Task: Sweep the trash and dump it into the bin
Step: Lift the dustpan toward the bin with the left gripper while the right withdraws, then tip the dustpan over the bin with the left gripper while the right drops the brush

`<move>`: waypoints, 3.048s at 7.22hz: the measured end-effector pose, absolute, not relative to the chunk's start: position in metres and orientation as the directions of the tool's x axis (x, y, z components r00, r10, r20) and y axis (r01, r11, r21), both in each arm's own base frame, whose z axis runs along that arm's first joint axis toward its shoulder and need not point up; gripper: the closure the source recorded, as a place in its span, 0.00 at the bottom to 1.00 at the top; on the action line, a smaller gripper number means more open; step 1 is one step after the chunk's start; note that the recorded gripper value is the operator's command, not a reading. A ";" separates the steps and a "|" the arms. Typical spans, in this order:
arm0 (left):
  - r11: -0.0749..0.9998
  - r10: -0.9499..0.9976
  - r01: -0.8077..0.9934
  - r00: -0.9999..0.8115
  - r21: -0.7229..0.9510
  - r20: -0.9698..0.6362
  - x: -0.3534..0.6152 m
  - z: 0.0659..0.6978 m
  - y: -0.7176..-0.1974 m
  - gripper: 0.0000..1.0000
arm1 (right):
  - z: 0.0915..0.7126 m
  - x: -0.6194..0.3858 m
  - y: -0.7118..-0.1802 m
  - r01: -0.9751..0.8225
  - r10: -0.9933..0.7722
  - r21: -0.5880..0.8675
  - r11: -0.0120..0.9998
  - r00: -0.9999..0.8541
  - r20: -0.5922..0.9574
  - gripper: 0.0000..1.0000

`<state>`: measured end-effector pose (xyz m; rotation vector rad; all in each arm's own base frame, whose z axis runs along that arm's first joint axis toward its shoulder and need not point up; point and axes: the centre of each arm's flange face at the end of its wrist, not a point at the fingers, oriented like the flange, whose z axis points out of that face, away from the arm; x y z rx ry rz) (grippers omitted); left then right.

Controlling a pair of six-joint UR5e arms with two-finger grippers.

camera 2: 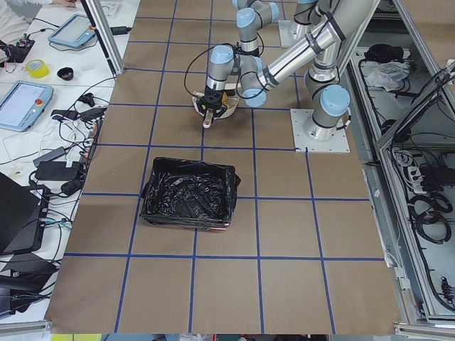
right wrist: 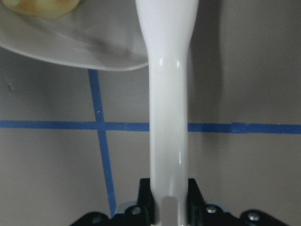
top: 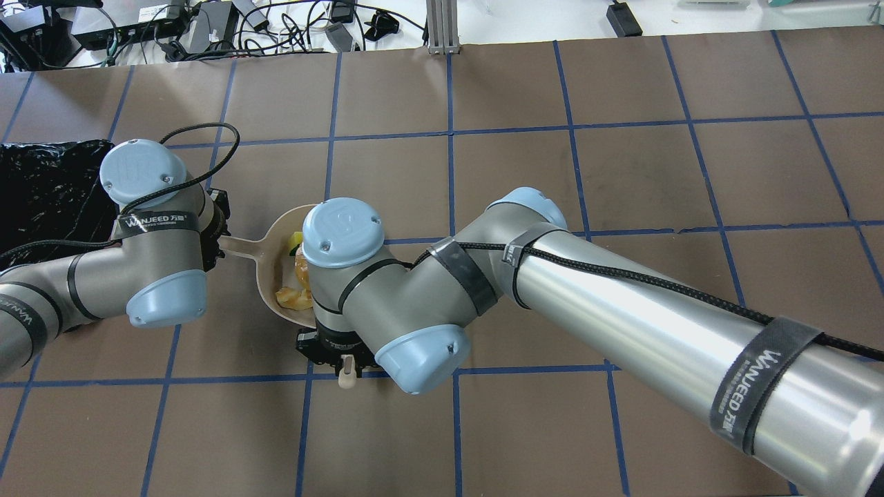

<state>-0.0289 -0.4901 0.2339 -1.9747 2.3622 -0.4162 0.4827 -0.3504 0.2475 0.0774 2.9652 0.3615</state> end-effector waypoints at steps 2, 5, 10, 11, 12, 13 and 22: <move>0.179 -0.978 -0.974 -0.191 -0.138 0.082 -0.033 0.233 -0.494 1.00 | 0.260 0.451 -0.358 0.068 0.082 0.283 0.957 -0.996 -0.038 1.00; 0.176 -0.984 -0.984 -0.176 -0.010 -0.011 -0.021 0.277 -0.527 1.00 | 0.308 0.376 -0.390 0.130 0.118 0.257 0.958 -0.991 0.063 1.00; 0.137 -0.983 -0.990 -0.130 0.045 0.130 0.070 0.405 -0.588 1.00 | 0.328 0.171 -0.491 0.190 0.174 0.195 0.962 -0.980 0.096 1.00; 0.150 -0.982 -0.987 -0.142 0.052 0.128 0.111 0.422 -0.587 1.00 | 0.331 0.127 -0.501 0.191 0.179 0.175 0.966 -0.980 0.085 1.00; 0.166 -0.979 -0.985 -0.158 0.048 0.128 0.153 0.439 -0.583 1.00 | 0.332 0.084 -0.508 0.164 0.156 0.153 0.975 -0.986 0.064 1.00; 0.189 -0.975 -0.981 -0.183 0.038 0.128 0.194 0.452 -0.578 1.00 | 0.330 0.040 -0.514 0.133 0.128 0.132 0.982 -0.991 0.043 1.00; 0.396 -0.902 -0.914 -0.405 -0.085 0.149 0.441 0.427 -0.614 1.00 | 0.240 -0.106 -0.529 0.026 0.031 0.121 0.992 -0.999 -0.043 0.31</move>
